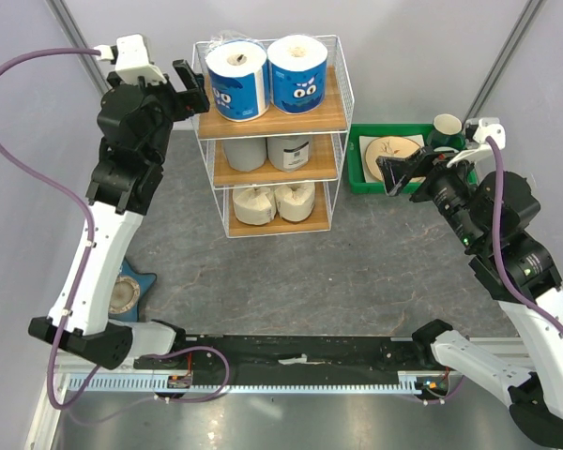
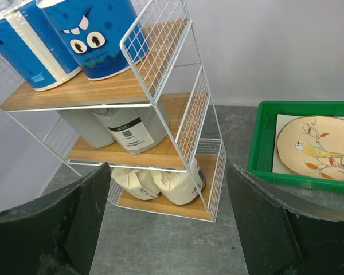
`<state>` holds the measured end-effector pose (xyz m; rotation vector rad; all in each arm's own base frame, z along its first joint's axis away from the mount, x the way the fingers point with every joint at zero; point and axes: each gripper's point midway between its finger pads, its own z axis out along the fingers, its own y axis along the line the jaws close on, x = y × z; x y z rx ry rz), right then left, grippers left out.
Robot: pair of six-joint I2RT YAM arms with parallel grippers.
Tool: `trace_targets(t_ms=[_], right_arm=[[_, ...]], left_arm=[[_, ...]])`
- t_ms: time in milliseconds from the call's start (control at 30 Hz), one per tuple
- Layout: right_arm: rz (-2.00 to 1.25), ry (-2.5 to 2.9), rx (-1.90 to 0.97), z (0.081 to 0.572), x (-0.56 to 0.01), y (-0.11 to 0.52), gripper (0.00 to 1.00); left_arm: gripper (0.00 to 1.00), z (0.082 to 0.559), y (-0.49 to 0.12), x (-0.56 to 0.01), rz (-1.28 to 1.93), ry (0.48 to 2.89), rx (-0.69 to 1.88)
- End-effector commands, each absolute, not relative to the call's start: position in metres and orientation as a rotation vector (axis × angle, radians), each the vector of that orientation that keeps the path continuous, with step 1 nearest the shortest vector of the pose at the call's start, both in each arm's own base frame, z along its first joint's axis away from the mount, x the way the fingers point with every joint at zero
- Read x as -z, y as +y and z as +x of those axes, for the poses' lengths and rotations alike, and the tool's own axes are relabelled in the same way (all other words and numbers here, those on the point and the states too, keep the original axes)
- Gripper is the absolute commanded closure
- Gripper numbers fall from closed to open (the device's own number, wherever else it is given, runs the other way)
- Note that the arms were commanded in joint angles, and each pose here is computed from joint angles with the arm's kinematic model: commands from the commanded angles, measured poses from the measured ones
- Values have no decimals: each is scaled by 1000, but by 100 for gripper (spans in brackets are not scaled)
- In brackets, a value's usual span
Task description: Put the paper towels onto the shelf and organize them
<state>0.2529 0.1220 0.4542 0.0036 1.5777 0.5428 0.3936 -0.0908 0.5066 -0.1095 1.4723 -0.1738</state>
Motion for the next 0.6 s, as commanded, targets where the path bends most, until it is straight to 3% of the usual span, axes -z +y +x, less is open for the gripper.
trace_targets(t_ms=[0, 133, 233, 567], right_arm=[[10, 1567, -526, 252, -455, 118, 10], [9, 1571, -518, 252, -452, 117, 7], [24, 1575, -489, 252, -447, 111, 4], [143, 1637, -356, 246, -399, 80, 2]], left_arm=[[3, 344, -60, -564, -176, 1310, 142], [3, 297, -41, -579, -224, 1240, 178], [2, 265, -29, -559, -268, 1253, 211], [0, 199, -10, -415, -342, 1455, 251]])
